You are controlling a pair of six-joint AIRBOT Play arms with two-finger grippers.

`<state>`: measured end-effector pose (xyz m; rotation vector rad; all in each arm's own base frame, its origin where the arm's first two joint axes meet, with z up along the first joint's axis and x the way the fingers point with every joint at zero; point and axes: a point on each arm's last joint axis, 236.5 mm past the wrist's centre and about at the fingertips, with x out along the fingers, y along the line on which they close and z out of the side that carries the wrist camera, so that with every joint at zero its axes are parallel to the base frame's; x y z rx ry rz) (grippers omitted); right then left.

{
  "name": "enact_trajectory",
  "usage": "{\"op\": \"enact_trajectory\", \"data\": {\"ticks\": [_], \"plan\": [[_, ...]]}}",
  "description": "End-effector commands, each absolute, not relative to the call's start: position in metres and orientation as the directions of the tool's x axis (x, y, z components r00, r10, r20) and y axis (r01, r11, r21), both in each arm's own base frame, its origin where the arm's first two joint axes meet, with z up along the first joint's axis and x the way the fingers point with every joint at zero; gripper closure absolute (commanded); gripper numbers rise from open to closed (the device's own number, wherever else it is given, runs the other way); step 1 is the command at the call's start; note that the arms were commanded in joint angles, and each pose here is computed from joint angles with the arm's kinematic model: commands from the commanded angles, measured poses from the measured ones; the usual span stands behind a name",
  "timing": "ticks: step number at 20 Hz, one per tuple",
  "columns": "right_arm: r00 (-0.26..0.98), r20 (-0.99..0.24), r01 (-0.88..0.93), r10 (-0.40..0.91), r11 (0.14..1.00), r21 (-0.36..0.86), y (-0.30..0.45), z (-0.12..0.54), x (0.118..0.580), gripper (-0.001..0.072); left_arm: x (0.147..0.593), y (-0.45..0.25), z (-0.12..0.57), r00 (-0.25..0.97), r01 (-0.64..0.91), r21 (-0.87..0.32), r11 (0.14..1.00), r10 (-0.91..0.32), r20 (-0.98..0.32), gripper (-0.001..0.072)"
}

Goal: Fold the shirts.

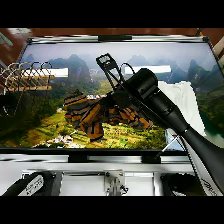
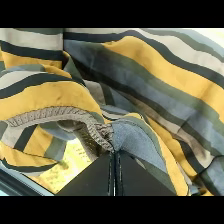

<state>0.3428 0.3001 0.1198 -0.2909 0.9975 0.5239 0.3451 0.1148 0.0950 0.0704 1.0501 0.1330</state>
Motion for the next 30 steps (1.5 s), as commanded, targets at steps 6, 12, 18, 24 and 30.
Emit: {"op": "enact_trajectory", "data": {"ticks": [6,12,18,24,30], "plan": [[0.433,-0.856,-0.543,0.283,0.840,0.003,0.300,0.120,0.343,0.0659,0.359,0.118,0.011,0.477,-0.052,-0.233,0.971,-0.181,-0.860,0.0149],[0.432,-0.858,-0.542,0.280,0.840,0.001,0.299,0.119,0.342,0.0659,0.381,0.125,-0.027,0.406,-0.028,-0.286,0.958,-0.251,-0.879,0.0148],[0.441,-0.850,-0.542,0.287,0.840,0.002,0.301,0.121,0.345,0.0659,0.396,0.128,-0.046,0.353,0.025,-0.273,0.962,-0.264,-0.898,0.0150],[0.479,-0.818,-0.531,0.319,0.847,0.019,0.308,0.129,0.354,0.0659,0.391,0.123,-0.069,0.297,0.029,-0.300,0.954,-0.294,-0.908,0.0169],[0.486,-0.810,-0.528,0.327,0.849,0.026,0.310,0.130,0.355,0.0659,0.394,0.111,-0.076,0.276,0.070,-0.302,0.951,-0.309,-0.910,0.0171]]}}
